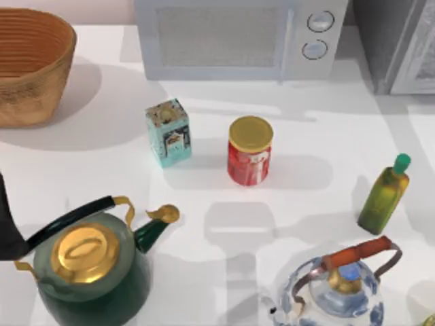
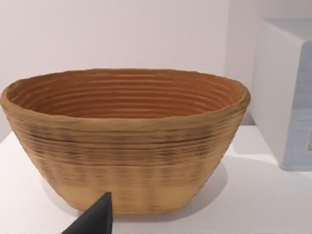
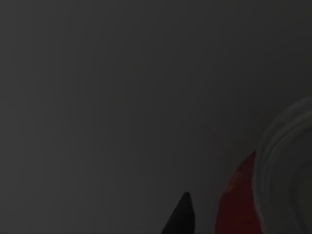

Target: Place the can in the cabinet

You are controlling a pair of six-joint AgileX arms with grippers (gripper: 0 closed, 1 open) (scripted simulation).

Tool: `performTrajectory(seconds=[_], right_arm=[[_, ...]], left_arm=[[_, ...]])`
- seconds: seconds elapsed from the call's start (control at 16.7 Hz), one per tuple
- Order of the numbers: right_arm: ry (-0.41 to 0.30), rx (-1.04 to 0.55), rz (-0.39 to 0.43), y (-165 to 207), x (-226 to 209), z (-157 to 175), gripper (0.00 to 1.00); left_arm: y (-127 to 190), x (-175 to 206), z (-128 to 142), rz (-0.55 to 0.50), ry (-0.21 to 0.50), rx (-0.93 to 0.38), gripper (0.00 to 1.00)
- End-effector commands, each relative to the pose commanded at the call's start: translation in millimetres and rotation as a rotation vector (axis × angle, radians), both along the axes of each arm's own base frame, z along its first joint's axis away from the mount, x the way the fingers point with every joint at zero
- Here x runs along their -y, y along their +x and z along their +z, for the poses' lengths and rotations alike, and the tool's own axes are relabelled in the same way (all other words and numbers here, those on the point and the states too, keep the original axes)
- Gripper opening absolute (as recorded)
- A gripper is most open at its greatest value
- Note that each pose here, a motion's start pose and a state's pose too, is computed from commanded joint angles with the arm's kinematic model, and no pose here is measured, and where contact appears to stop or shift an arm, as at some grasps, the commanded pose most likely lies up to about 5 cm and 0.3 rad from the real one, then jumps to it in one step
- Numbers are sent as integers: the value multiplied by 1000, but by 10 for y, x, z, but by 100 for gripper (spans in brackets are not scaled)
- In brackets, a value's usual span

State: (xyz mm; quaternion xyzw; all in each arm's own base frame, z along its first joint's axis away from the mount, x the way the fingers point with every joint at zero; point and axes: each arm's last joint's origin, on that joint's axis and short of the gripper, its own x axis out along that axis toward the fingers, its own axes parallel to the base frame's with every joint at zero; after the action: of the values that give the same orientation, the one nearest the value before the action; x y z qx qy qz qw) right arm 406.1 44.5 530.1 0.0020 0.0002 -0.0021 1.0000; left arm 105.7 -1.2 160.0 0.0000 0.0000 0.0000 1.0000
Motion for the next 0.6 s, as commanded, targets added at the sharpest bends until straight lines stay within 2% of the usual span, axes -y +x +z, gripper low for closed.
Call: performTrajectory(seconds=[0.6], right_arm=[[0, 0, 0, 0, 0, 0, 90]], left_arm=[[0, 0, 0, 0, 0, 0, 100]])
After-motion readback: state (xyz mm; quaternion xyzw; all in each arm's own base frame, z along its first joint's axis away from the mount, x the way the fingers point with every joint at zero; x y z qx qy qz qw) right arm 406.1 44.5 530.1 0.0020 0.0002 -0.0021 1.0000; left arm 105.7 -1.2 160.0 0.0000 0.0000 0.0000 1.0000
